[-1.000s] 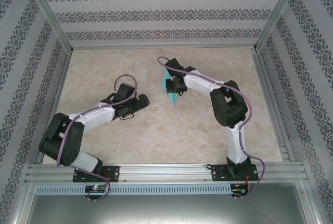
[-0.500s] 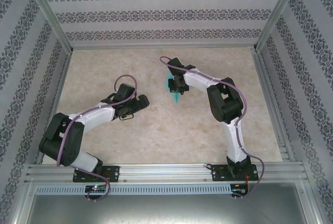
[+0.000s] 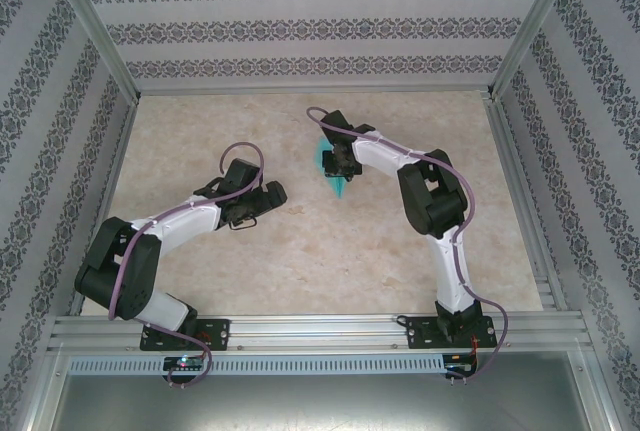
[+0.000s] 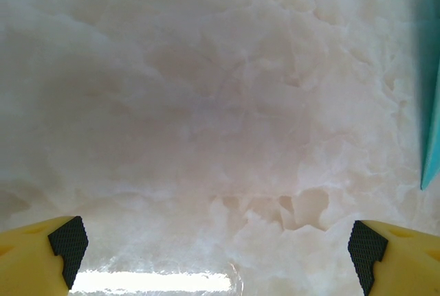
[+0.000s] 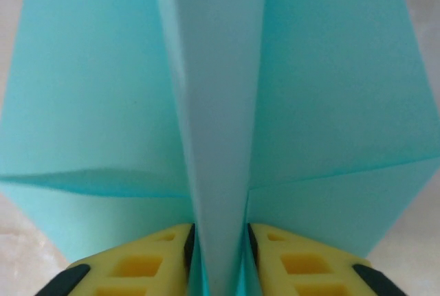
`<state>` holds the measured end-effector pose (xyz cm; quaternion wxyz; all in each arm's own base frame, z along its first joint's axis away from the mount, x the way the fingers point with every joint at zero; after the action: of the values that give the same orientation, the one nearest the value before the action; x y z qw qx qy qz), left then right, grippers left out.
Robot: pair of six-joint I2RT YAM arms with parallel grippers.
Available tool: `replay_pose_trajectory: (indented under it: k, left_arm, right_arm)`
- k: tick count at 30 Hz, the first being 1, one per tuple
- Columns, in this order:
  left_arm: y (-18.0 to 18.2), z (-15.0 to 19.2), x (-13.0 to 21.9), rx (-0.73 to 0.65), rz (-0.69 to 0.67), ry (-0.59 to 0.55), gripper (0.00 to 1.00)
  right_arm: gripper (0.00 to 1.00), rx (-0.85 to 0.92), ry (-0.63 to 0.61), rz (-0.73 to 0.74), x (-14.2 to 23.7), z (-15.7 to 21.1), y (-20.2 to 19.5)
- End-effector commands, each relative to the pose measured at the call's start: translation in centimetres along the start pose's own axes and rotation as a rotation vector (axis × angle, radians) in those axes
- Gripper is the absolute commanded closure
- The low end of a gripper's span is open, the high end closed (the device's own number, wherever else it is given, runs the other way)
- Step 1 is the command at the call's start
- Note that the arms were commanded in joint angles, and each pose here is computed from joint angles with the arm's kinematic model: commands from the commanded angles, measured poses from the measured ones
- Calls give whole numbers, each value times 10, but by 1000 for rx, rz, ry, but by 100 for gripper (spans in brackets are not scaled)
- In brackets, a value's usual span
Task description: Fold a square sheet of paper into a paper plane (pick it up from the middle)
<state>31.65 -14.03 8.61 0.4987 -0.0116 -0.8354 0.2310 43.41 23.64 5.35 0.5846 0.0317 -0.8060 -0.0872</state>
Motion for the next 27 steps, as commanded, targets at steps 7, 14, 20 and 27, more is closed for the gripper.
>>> replay_pose_trajectory:
  k: [7, 14, 20, 27]
  left_arm:
    - [9, -41, 34, -64, -140, -114, 0]
    - [40, -80, 72, -61, -265, -257, 0]
    - [92, -100, 103, -86, -467, -418, 0]
    - [145, -104, 111, -113, -610, -610, 0]
  right_arm:
    - [56, -34, -140, -74, 89, -20, 5]
    - [31, -76, -353, -52, 154, -33, -29]
    - [2, -114, -679, 138, 210, -25, -109]
    - [2, -233, -829, 380, 212, 8, -213]
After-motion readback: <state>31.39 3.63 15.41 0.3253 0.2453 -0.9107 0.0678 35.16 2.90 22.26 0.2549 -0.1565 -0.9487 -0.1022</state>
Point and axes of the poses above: each hand's point on the last joint's axis, 136 mm out from that joint toward the fingers, its own x axis back along the fingers, its own y axis along the line the jaws close on, z = x × y, the point moved 3 cm from there along x, back along the fingers, and after that the axes turned 5 degrees about -x, right-handed, at the moved point
